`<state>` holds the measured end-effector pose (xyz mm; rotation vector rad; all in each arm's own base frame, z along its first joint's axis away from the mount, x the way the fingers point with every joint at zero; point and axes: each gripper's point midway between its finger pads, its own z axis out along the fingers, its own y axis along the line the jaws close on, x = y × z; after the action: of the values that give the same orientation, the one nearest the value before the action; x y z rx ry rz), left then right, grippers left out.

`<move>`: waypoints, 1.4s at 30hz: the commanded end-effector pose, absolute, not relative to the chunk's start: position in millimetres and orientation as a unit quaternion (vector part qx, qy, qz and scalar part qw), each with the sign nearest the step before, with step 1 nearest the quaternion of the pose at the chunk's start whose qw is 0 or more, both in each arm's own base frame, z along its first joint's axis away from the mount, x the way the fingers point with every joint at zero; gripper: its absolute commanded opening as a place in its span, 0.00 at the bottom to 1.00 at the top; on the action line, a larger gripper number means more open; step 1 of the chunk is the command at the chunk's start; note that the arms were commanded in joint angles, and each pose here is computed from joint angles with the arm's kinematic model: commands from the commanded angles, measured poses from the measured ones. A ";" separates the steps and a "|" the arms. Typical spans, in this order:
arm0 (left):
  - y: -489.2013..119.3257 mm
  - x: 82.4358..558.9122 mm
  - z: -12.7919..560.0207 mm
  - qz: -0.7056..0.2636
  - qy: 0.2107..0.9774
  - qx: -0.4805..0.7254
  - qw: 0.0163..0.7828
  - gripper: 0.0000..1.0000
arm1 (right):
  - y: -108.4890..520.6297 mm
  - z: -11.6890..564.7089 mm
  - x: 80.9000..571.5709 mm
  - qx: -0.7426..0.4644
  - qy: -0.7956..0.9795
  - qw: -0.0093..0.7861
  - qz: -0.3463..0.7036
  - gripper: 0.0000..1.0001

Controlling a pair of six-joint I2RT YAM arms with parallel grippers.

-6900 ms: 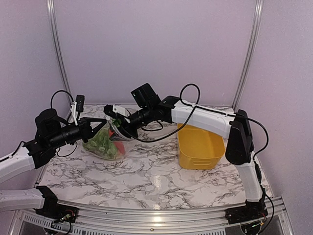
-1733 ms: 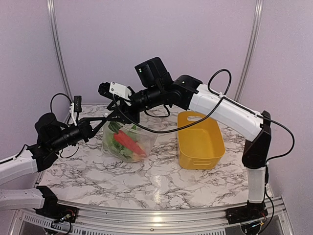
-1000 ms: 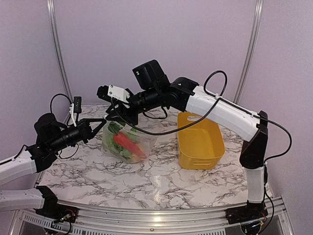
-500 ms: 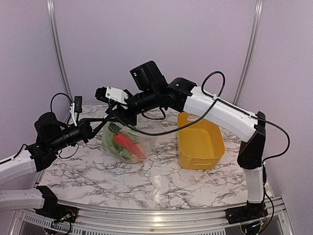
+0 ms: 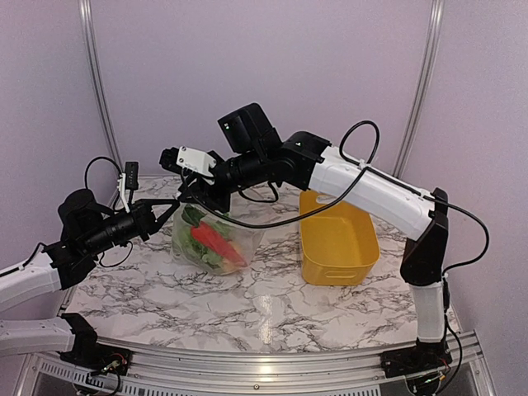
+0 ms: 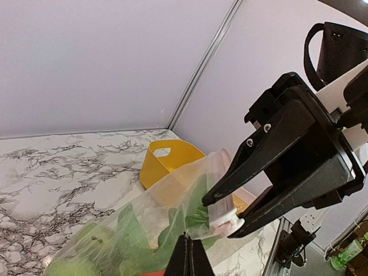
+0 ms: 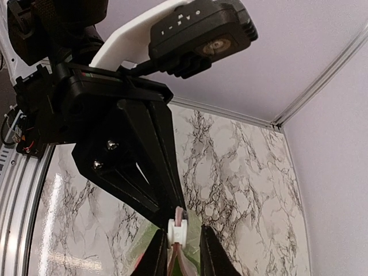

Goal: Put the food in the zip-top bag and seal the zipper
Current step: Pass from the left arm to the right, then pass from the right arm to the left

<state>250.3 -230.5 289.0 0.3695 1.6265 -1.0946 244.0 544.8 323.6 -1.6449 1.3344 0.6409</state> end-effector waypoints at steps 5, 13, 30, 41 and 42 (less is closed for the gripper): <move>-230.5 245.8 315.8 -0.467 0.661 0.165 0.564 0.00 | 551.7 320.4 232.2 -0.679 0.529 0.449 0.240 0.26; -228.0 244.1 316.7 -0.465 0.659 0.163 0.567 0.00 | 551.5 321.1 244.6 -0.663 0.546 0.466 0.213 0.13; -243.8 240.8 305.0 -0.441 0.666 0.243 0.551 0.23 | 543.1 330.3 219.0 -0.688 0.513 0.447 0.250 0.04; -258.4 236.3 303.5 -0.438 0.659 0.305 0.530 0.03 | 539.5 335.8 218.0 -0.687 0.512 0.451 0.249 0.03; -258.2 236.5 304.7 -0.438 0.658 0.304 0.531 0.00 | 539.4 334.5 218.8 -0.687 0.514 0.451 0.247 0.03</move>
<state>243.5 -251.1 287.6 0.6526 1.6331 -1.0240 229.8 542.3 318.4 -1.6977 1.3190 0.5841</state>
